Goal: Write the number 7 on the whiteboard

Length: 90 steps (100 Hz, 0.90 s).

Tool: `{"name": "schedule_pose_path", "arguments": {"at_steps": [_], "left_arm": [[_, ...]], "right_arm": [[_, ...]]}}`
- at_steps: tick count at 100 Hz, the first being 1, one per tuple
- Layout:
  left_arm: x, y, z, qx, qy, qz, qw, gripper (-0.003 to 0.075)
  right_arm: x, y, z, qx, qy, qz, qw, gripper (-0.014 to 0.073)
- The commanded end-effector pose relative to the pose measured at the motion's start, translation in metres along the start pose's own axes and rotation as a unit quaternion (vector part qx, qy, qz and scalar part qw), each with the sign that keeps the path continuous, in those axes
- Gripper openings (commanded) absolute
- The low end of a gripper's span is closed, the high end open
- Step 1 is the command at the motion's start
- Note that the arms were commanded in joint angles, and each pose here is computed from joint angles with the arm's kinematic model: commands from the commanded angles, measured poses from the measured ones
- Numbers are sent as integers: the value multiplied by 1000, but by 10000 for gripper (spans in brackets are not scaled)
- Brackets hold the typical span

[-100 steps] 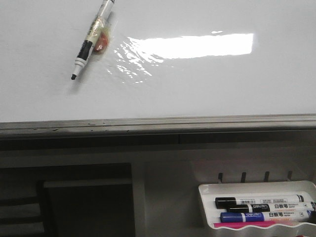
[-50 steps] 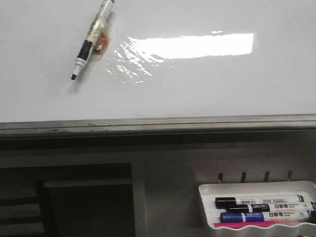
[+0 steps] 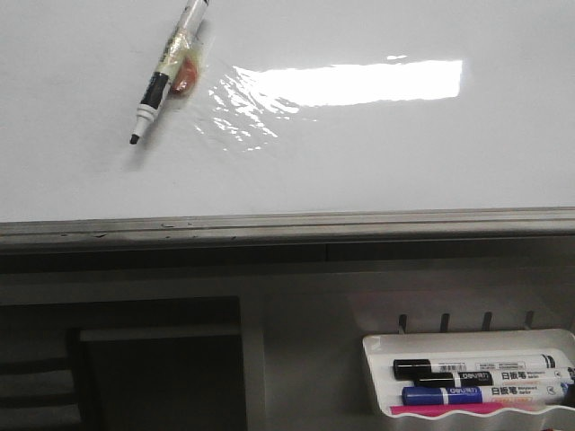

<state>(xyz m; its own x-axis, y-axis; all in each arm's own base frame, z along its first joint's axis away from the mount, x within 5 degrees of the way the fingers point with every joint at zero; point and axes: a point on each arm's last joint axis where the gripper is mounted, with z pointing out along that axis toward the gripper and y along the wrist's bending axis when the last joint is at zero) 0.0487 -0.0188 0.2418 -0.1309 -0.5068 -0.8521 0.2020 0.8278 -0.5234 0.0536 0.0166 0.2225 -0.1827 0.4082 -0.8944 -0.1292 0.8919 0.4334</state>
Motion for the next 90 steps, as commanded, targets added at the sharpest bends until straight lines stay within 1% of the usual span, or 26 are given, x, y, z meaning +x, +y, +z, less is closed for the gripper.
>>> {"name": "schedule_pose_path", "arguments": {"at_steps": [1, 2, 3, 6, 7, 8, 14, 19, 28, 43, 50, 55, 57, 60, 64, 65, 67, 70, 72, 74, 77, 79, 82, 90], "left_arm": [[-28, -18, 1, 0, 10, 43, 999, -20], [-33, -22, 1, 0, 14, 56, 998, -20], [-33, -22, 3, -2, 28, 61, 998, -20], [-39, -27, 3, -2, 39, 79, 996, -20], [-39, -28, 5, -3, 52, 87, 995, -20], [-42, -30, 6, -3, 61, 96, 993, -20], [-51, -37, 10, 2, 92, 131, 987, -20], [-58, -44, 13, 10, 116, 154, 981, -20], [-66, -50, 18, 16, 142, 165, 976, -20], [-71, -55, 25, 28, 150, 153, 976, -20], [-70, -55, 29, 28, 160, 148, 975, -2], [-69, -54, 33, 28, 167, 146, 975, 44], [-69, -54, 35, 28, 170, 144, 975, 83], [-69, -54, 37, 27, 171, 139, 975, 119], [-68, -54, 40, 31, 175, 138, 974, 208], [-68, -54, 41, 34, 174, 139, 974, 242], [-68, -55, 43, 38, 175, 135, 975, 277], [-67, -56, 46, 46, 178, 136, 974, 363], [-67, -57, 47, 53, 178, 134, 973, 410], [-67, -57, 50, 58, 180, 131, 973, 452], [-66, -59, 52, 67, 181, 129, 973, 496], [-66, -60, 54, 75, 181, 128, 972, 517], [-66, -60, 57, 83, 183, 125, 972, 528], [-65, -62, 66, 97, 186, 116, 971, 514]], "right_arm": [[-31, 15, 1, 0, 9, -29, 1000, -52], [-32, 16, 2, 1, 20, -34, 999, -52], [-35, 17, 3, 2, 26, -37, 999, -52], [-40, 20, 6, 6, 49, -48, 998, -52], [-40, 20, 8, 9, 65, -52, 996, -52], [-44, 22, 8, 8, 66, -56, 996, -52], [-52, 26, 16, 17, 116, -72, 991, -52], [-63, 30, 21, 19, 134, -78, 988, -53], [-75, 36, 30, 17, 160, -90, 983, -53], [-85, 40, 37, 17, 170, -92, 981, -52], [-85, 40, 39, 17, 182, -92, 979, -20], [-84, 40, 40, 15, 189, -93, 977, 38], [-83, 40, 41, 13, 192, -94, 977, 75], [-82, 40, 41, 10, 196, -95, 976, 130], [-82, 41, 41, 8, 197, -93, 976, 225], [-82, 41, 41, 8, 198, -91, 976, 259], [-82, 41, 41, 7, 198, -91, 976, 293], [-82, 41, 41, 6, 198, -89, 976, 370], [-82, 41, 41, 6, 197, -88, 976, 409], [-82, 41, 41, 5, 197, -87, 976, 430], [-82, 41, 41, 5, 197, -87, 976, 464], [-82, 41, 41, 5, 197, -87, 977, 474], [-82, 41, 41, 5, 197, -87, 977, 475], [-82, 42, 41, 4, 196, -85, 977, 468]]}}
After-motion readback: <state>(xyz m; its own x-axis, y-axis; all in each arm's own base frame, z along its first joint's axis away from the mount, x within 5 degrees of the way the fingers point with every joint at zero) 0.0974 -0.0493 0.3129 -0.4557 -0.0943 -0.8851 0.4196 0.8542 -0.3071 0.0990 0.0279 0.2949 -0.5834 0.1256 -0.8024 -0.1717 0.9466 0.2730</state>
